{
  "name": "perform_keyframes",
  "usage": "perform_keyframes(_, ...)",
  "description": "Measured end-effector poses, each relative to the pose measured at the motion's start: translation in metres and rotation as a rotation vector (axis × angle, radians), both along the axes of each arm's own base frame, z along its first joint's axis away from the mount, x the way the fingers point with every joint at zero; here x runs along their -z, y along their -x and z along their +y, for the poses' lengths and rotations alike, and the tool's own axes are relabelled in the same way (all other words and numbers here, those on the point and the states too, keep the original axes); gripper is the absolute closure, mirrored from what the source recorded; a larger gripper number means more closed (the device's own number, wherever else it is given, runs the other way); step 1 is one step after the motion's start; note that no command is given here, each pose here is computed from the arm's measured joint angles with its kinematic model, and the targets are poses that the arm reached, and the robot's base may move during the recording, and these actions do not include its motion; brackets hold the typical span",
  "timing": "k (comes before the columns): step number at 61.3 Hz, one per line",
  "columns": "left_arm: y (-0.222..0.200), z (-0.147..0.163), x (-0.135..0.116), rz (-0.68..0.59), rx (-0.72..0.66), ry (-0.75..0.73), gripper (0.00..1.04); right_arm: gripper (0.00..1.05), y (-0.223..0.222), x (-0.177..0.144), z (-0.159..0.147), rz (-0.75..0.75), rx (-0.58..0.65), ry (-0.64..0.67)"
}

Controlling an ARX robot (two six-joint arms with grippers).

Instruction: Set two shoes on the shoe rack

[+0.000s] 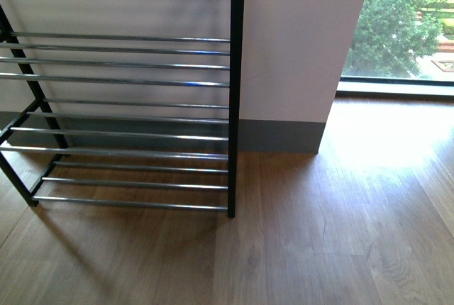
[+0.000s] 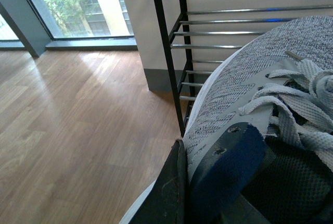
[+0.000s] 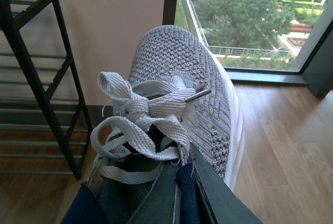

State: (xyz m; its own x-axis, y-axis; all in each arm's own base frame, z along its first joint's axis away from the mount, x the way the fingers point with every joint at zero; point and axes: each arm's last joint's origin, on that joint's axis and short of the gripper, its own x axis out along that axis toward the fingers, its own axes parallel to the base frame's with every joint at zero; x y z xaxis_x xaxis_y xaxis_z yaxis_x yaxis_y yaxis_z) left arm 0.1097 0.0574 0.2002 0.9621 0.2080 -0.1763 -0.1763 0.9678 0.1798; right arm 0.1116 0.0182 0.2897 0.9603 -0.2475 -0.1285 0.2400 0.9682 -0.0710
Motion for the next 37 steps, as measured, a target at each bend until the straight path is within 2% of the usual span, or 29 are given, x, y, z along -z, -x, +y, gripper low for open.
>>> perform_keyframes(37,0.0,0.0,0.0,0.0,0.001,0.0,1.03,1.03,-0.0006,0.0004,0.0002,0.003,-0.002,0.001)
